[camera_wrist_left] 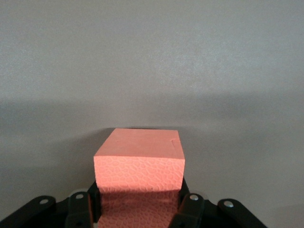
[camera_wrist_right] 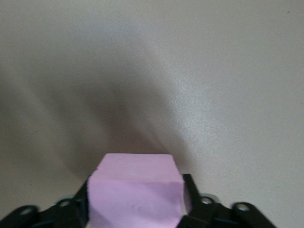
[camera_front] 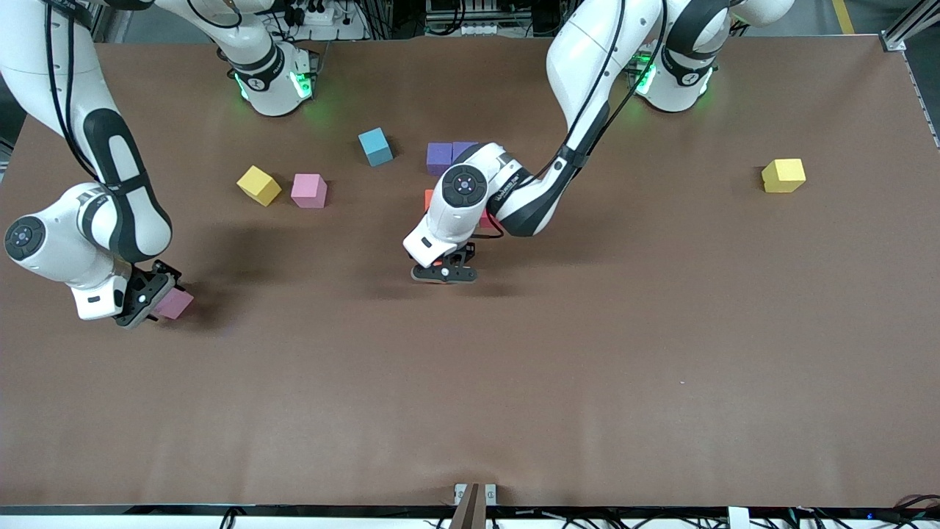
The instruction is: Form number 2 with 11 blocks
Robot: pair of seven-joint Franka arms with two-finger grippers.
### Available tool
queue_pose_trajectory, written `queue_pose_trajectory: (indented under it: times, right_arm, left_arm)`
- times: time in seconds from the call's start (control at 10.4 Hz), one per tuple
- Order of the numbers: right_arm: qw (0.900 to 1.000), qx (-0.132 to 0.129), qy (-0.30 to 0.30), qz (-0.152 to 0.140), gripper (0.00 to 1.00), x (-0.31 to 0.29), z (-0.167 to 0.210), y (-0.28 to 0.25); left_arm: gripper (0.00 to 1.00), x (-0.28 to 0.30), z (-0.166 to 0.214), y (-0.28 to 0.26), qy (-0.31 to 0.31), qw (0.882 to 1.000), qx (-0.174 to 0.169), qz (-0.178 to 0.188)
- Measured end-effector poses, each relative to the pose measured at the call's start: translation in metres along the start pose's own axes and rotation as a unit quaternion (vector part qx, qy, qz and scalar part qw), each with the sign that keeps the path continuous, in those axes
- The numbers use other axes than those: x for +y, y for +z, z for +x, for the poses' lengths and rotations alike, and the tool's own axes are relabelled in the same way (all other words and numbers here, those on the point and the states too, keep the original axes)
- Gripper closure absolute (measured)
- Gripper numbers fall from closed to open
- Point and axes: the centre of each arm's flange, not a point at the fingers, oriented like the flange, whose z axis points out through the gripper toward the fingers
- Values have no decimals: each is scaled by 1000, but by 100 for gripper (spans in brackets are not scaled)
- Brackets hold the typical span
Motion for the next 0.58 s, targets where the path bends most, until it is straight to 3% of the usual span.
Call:
queue_pose_trajectory:
  times: [0.1,0.29,0.58]
  right_arm:
    - [1000,1,0,-2,37,2,1,-2]
    - [1000,3,0,-6,39,6,4,-6]
    - [1000,10,19,17,41,16,20,-23]
  left_arm:
    - [42,0,-1,2,-4,1000,-3,-2]
    - [42,-1,-2,4,-9,1000,-9,-5]
    - [42,-3,-6,9,-9,1000,-25,8]
